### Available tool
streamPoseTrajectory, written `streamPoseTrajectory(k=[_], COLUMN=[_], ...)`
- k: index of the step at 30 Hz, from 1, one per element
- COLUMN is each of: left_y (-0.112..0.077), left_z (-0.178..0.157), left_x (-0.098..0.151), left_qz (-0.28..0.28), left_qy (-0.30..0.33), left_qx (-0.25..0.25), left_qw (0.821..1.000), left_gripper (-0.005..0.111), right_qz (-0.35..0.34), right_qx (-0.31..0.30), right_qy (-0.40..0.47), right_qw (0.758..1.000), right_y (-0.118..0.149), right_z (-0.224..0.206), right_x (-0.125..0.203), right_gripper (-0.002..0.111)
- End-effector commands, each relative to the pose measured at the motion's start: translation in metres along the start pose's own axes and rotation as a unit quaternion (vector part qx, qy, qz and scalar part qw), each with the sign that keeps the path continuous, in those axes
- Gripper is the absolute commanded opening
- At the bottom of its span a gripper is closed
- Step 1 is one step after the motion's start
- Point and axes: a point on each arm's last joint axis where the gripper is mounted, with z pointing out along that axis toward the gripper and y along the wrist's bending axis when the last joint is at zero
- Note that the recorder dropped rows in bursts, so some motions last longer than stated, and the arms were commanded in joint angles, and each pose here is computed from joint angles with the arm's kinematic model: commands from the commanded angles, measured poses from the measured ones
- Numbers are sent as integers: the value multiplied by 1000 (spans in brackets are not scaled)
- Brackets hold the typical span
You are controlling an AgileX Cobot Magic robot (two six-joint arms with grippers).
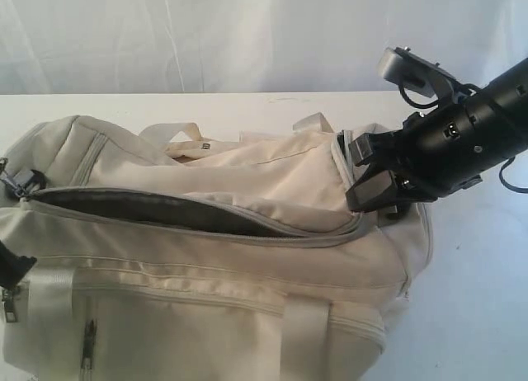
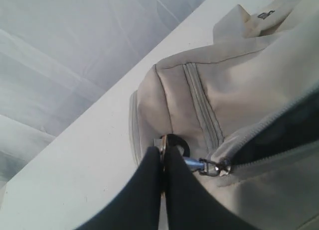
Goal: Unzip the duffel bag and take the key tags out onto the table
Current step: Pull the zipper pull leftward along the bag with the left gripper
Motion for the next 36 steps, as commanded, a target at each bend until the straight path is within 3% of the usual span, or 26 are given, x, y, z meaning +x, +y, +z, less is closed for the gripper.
streamPoseTrajectory(k=[1, 5, 9, 14, 21, 25, 28, 30, 32, 34, 36], left_y=[-1, -15, -16, -17, -10, -13, -17, -24, -26, -14, -1], left_z=[0, 0, 2, 8, 22, 34, 45, 47, 50, 54, 55], left_x=[12, 8, 5, 0, -2, -1, 1, 3, 13, 14, 10], left_qz=[56, 21, -8, -83, -158, -219, -275, -276, -251, -260, -238], left_qy=[13, -24, -36, -58, -78, -79, -62, -41, 42, 124, 166], left_qx=[3, 69, 94, 147, 197, 255, 299, 358, 415, 425, 420], left_qw=[998, 997, 995, 984, 964, 939, 911, 891, 873, 858, 860], left_gripper=[0, 0, 0, 0, 0, 0, 0, 0, 0, 0, 0], right_qz=[1, 2, 2, 2, 2, 2, 2, 2, 2, 2, 3], right_qx=[5, 3, 3, 2, 1, 1, 1, 2, 3, 4, 2], right_qy=[-6, -7, -5, -3, -3, -3, -3, -4, -6, -7, -8], right_qw=[1000, 1000, 1000, 1000, 1000, 1000, 1000, 1000, 1000, 1000, 1000], right_y=[-1, -1, 0, 0, 0, 0, 0, 0, -1, -1, 0], right_z=[-1, -1, -1, -1, -1, -1, -1, -1, -1, -1, -1], right_x=[-1, -2, -1, -1, -1, -1, -1, -1, -2, -2, -2], right_gripper=[0, 0, 0, 0, 0, 0, 0, 0, 0, 0, 0])
